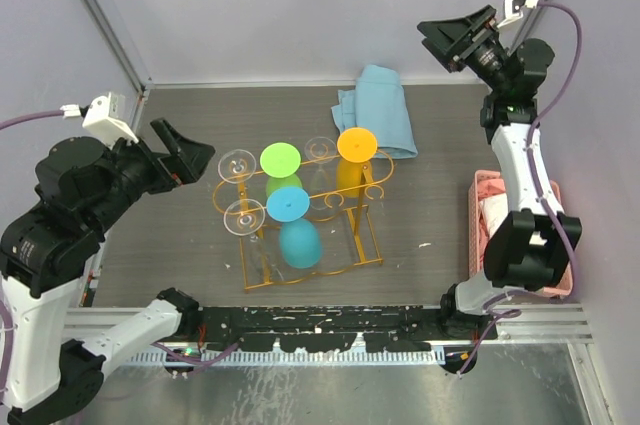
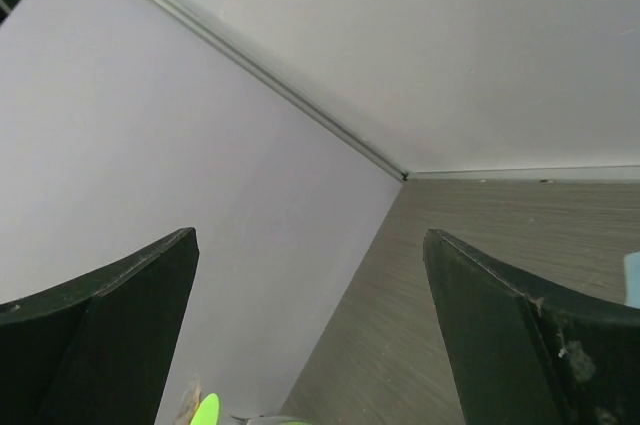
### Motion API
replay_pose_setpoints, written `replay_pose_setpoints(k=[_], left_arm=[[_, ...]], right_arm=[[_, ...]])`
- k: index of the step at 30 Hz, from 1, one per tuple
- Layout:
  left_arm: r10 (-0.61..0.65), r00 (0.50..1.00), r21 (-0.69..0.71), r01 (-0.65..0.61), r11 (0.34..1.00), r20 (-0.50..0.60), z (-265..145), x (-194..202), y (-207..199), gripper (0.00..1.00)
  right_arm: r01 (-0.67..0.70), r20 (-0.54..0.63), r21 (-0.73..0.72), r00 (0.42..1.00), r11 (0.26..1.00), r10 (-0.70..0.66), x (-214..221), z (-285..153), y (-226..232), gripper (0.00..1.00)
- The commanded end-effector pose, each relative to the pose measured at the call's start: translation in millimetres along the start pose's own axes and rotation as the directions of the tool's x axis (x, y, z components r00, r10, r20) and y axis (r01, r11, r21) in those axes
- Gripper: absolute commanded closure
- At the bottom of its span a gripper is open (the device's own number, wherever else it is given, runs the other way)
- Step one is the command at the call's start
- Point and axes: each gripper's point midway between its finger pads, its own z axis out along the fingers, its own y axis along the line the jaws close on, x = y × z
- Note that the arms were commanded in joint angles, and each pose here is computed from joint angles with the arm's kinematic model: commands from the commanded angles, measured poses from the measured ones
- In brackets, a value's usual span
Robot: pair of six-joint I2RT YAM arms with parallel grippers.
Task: Place the wine glass upside down on the wine glass rack
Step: Reset both arms
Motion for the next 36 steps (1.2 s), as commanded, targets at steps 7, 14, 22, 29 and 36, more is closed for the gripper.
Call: replay_pose_setpoints(k=[7,14,22,29,36], left_arm=[[0.201,0.972,-0.311,-0.155,0.938,0.123,23,-36,51,0.02],[0.256,0.960,-0.423,-0.189,0.886,0.109,52,-54,64,0.02],[0.068,0.993,-0.381,-0.026,0.924,0.096,90,-63,88,0.02],[0.069,0.995,-0.382,-0.037,0.923,0.069,106,-61,94,0.02],[0.042,0.997,-0.356,-0.017,0.934,0.063,112,-56,94,0.02]], right_arm=[[0.379,-0.005,0.313,0.917,0.871,-0.398,5,-27,11,0.00],[0.469,-0.065,0.500,0.858,0.728,-0.509,17,-52,-5,0.00],[0.465,-0.067,0.635,0.828,0.616,-0.557,12,-87,-16,0.00],[0.477,-0.044,0.679,0.785,0.557,-0.618,8,-98,-9,0.00],[0.486,-0.041,0.678,0.774,0.552,-0.632,10,-95,-8,0.00]])
